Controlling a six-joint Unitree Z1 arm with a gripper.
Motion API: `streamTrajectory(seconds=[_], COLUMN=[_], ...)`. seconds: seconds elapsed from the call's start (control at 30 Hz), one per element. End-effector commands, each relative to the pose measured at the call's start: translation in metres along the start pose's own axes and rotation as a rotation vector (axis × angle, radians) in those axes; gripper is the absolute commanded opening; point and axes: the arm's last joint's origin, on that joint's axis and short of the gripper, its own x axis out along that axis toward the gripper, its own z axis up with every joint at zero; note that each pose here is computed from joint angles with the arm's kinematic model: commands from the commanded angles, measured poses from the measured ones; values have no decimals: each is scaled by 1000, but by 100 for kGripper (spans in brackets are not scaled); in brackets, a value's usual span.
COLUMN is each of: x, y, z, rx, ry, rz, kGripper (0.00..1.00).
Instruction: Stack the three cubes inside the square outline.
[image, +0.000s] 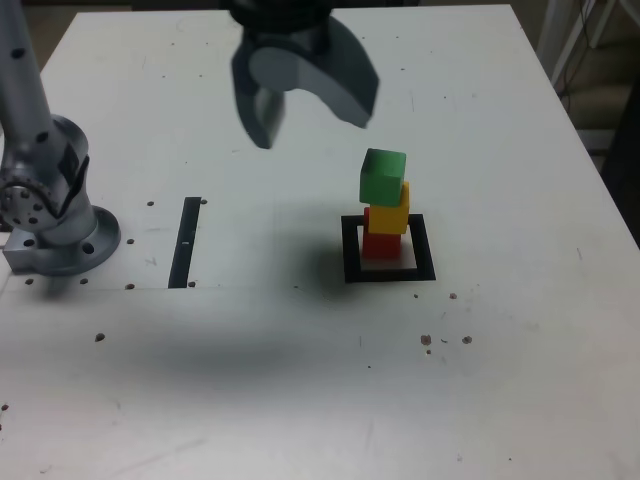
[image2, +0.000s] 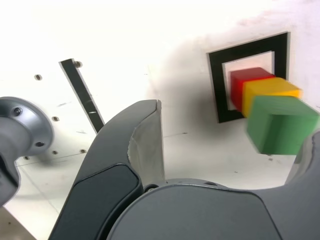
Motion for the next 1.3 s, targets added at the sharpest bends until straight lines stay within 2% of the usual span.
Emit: streamTrajectory(seconds=[0.0,0.23,0.53,1.1,1.27], x=[-1,6,36,89,97], y=[2,3,-4,-20,-21], z=[-10,-40,-74,-103,-104], rx=[-15,-49,-83,-103,-104], ry=[-6,26,86,150,158], rz=[4,4,-15,-101,-112], kGripper=[99,99,99,99,99])
